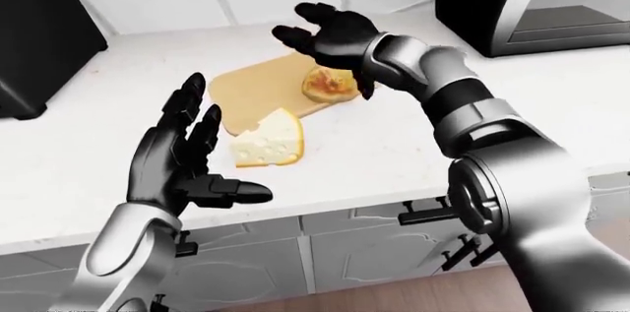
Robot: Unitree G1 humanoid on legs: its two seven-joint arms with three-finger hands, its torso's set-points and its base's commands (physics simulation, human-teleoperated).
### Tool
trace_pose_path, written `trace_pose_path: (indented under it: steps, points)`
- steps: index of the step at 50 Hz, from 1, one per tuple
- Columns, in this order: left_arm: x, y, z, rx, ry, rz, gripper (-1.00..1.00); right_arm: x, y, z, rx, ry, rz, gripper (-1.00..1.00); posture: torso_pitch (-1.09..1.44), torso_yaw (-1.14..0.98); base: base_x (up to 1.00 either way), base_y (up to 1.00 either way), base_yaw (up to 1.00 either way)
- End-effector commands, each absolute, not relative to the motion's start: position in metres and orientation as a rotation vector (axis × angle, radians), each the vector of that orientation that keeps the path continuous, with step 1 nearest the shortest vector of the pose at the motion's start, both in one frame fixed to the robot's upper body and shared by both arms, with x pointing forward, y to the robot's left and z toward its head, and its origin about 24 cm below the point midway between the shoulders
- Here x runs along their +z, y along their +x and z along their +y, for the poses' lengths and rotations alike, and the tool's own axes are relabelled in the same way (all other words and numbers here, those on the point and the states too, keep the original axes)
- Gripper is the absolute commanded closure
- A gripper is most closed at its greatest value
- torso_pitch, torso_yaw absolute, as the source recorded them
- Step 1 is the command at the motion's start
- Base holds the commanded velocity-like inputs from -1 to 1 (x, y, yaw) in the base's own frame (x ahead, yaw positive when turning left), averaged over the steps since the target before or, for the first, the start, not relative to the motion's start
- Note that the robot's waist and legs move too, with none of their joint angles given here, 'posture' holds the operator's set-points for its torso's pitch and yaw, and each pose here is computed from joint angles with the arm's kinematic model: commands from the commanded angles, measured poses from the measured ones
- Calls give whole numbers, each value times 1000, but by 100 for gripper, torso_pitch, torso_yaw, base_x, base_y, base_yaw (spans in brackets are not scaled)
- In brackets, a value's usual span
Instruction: Place the bread and cheese on the cutting board.
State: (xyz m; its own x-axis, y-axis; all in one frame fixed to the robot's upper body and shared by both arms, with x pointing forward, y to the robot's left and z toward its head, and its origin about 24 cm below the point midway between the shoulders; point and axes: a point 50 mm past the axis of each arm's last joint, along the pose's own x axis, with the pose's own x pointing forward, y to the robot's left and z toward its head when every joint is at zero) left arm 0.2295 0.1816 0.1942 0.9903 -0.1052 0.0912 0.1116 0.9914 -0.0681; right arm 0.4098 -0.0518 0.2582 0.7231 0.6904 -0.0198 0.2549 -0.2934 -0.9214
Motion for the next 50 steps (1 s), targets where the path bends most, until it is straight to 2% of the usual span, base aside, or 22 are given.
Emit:
trace_pose_path:
  steps: [1,7,13,15,20,23,31,42,45,49,50]
  points:
    - [208,227,181,-113,-53,-168,-100,294,406,-54,462,-1779,-748,-100,0,0,0,0,0]
    - [225,228,185,-106,-37,-195,-100,332,400,-76,478,-1589,-662,-100,0,0,0,0,0]
    - [249,233,187,-99,-9,-231,-100,337,387,-93,491,-1541,-628,-100,0,0,0,0,0]
    - [250,231,186,-101,-8,-235,-100,335,376,-92,539,-1496,-605,-100,0,0,0,0,0]
    - [247,226,190,-90,-7,-227,-100,322,342,-78,634,-1458,-600,-100,0,0,0,0,0]
    - [246,224,193,-87,-6,-224,-100,314,331,-69,665,-1433,-608,-100,0,0,0,0,0]
    - [246,223,196,-80,-10,-221,-100,290,327,-47,784,-1359,-511,-100,0,0,0,0,0]
    - [242,223,198,-78,-19,-218,-100,255,337,-23,833,-1349,-424,-99,0,0,0,0,0]
    - [241,223,199,-77,-22,-217,-100,250,337,-14,842,-1341,-430,-91,0,0,0,0,0]
    - [240,224,199,-77,-24,-215,-100,250,334,-7,846,-1334,-445,-89,0,0,0,0,0]
    - [240,224,199,-78,-25,-215,-100,250,334,-6,843,-1330,-448,-78,0,0,0,0,0]
